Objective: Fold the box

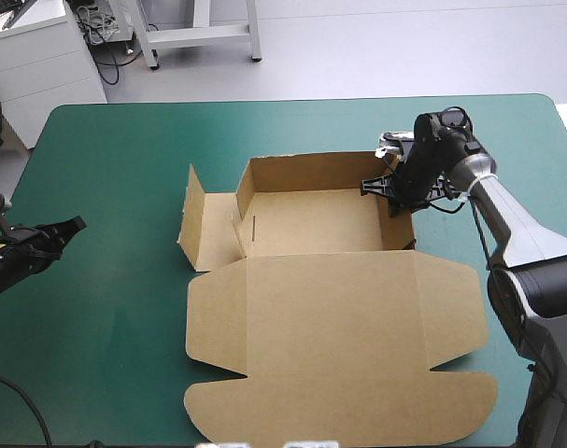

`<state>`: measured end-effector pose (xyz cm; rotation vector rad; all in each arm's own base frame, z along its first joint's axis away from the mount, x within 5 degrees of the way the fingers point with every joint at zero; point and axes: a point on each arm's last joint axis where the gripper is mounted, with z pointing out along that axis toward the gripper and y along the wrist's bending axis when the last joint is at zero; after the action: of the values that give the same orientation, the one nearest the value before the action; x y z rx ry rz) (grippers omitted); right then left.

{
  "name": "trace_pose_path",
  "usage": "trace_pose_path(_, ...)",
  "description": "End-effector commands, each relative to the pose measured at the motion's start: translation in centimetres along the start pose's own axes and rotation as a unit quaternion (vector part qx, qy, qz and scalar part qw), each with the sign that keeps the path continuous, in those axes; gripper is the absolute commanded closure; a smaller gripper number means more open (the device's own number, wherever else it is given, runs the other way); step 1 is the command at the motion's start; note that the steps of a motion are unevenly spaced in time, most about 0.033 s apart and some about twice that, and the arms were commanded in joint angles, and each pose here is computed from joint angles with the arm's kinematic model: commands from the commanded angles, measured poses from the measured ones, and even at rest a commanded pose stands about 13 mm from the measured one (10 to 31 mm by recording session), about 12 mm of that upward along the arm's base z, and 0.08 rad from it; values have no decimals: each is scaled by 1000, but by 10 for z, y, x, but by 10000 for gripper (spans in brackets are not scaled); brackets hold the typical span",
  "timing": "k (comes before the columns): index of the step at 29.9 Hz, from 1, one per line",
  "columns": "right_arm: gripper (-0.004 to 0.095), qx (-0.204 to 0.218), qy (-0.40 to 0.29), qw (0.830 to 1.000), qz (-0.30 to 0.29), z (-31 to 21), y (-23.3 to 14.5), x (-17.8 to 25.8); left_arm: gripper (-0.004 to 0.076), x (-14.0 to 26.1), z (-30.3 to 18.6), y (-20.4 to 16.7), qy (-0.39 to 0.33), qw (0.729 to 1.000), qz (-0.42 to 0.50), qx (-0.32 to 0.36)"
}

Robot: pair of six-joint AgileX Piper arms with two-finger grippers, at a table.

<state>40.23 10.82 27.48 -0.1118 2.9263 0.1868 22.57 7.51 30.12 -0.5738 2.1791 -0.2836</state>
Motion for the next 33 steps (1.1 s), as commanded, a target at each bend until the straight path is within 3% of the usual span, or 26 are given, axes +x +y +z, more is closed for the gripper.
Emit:
trace_pose_path(1, 920, -34, -25, 999, -12, -29, 7, 3, 756, -11, -9, -4, -37, 999, 28, 1)
trace_pose_path(8, 926, -65, -50, 996, -33, -51, 13, 7, 756, -13, -9, -3, -48, 998, 36, -5)
trace_pose_path(15, 926, -129, -136, 979, -83, -128, 24, 35, 756, -16, -9, -2, -66, 997, 34, -11)
trace_pose_path(26, 926, -139, -237, 954, -119, -207, 24, 79, 748, -15, -5, -2, -56, 998, 10, -2)
trace_pose_path(30, 926, -143, -238, 953, -120, -209, 24, 81, 647, -10, 0, -2, -23, 1000, 11, 5)
trace_pose_path(33, 926, -155, -236, 952, -118, -209, 26, 82, 439, -6, 3, 0, 3, 999, 32, -2)
